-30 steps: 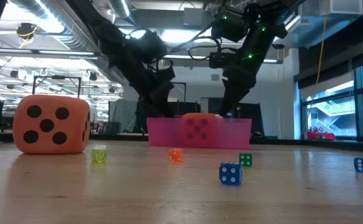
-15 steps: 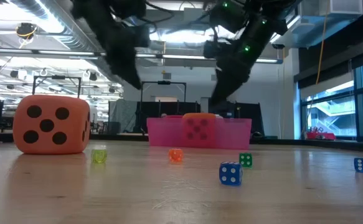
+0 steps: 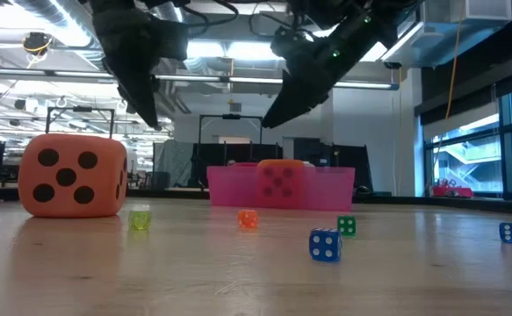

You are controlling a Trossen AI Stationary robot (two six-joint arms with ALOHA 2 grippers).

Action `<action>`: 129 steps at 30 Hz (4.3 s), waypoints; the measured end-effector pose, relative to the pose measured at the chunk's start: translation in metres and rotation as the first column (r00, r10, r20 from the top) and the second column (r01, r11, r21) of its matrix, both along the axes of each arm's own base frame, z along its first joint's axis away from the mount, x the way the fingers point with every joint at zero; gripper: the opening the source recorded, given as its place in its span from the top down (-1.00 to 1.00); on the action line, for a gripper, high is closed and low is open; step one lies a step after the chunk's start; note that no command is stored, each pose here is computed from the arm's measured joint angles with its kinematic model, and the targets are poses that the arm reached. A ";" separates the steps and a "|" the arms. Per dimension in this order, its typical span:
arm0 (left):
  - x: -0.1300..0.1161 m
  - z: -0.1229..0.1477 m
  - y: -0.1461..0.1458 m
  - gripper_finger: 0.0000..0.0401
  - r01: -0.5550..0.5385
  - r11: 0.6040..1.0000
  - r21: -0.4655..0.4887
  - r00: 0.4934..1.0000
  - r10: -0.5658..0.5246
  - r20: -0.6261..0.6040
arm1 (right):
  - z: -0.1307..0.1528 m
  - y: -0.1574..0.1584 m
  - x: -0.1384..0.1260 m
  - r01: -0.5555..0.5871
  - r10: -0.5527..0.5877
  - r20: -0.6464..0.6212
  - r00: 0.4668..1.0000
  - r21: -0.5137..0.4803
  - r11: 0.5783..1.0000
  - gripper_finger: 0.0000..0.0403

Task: Pick & Place Dice
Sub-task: Put the large orange dice into the red container

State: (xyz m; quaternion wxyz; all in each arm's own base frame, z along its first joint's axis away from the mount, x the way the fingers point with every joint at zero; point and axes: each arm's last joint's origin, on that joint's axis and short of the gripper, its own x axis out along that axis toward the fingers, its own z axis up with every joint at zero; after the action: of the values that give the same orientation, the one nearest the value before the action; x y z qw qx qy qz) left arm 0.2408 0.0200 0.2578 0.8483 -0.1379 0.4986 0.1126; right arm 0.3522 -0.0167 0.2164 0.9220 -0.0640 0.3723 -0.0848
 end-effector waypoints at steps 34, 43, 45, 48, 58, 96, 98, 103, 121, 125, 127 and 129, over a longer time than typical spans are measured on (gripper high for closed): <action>-0.002 -0.001 -0.006 -0.64 0.072 0.984 0.162 0.996 -0.064 -0.056 | 0.004 0.002 0.005 -0.194 0.194 0.050 0.980 -0.012 0.981 -0.99; 0.009 0.006 -0.004 -0.64 0.001 0.979 0.204 0.997 -0.018 0.080 | 0.004 0.002 0.005 -0.178 0.178 0.055 0.983 0.008 0.984 -0.99; 0.008 0.005 -0.004 -0.64 0.001 0.979 0.203 0.997 -0.016 0.072 | 0.004 0.002 0.005 -0.179 0.178 0.055 0.983 0.008 0.984 -0.99; 0.008 0.005 -0.004 -0.64 -0.011 0.981 0.192 0.997 -0.002 0.071 | 0.004 0.002 0.005 -0.179 0.178 0.055 0.982 0.008 0.984 -0.99; 0.007 -0.003 -0.005 -0.73 -0.005 0.989 0.145 1.000 0.004 0.003 | 0.004 0.002 0.005 -0.179 0.178 0.055 0.982 0.007 0.984 -0.99; 0.018 0.016 -0.039 -0.99 0.035 0.995 0.096 0.983 -0.017 -0.183 | 0.003 0.002 0.003 -0.165 0.164 0.042 0.986 0.027 0.986 -0.99; 0.017 0.017 -0.045 -0.99 0.017 0.996 0.082 0.984 -0.002 -0.177 | 0.003 0.002 0.003 -0.163 0.162 0.042 0.986 0.027 0.986 -0.99; 0.010 0.017 -0.065 -0.99 0.081 0.994 0.075 0.978 -0.064 -0.199 | 0.003 0.002 0.003 -0.162 0.160 0.041 0.986 0.027 0.987 -0.99; -0.008 -0.014 -0.095 -0.99 0.079 0.985 0.153 0.981 -0.050 -0.190 | 0.001 0.002 0.002 -0.175 0.175 0.016 0.984 0.015 0.984 -0.99; -0.019 -0.003 -0.090 -0.99 0.112 0.980 0.167 0.980 -0.082 -0.181 | 0.000 0.002 0.001 -0.175 0.175 0.008 0.984 0.018 0.984 -0.99; -0.027 0.010 -0.085 -0.99 0.121 0.979 0.161 0.987 -0.101 -0.128 | 0.000 0.002 0.001 -0.173 0.173 0.003 0.985 0.023 0.985 -0.99; -0.039 0.021 -0.078 -0.99 0.105 0.982 0.157 0.991 -0.091 -0.099 | 0.000 0.002 0.001 -0.166 0.166 0.005 0.986 0.032 0.986 -0.99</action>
State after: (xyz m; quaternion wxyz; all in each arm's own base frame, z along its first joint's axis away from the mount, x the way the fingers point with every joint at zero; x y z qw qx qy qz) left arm 0.2020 -0.0583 0.2789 0.8375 -0.0387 0.5324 0.1169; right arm 0.3533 -0.0145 0.2162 0.9272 -0.0796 0.3659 -0.0017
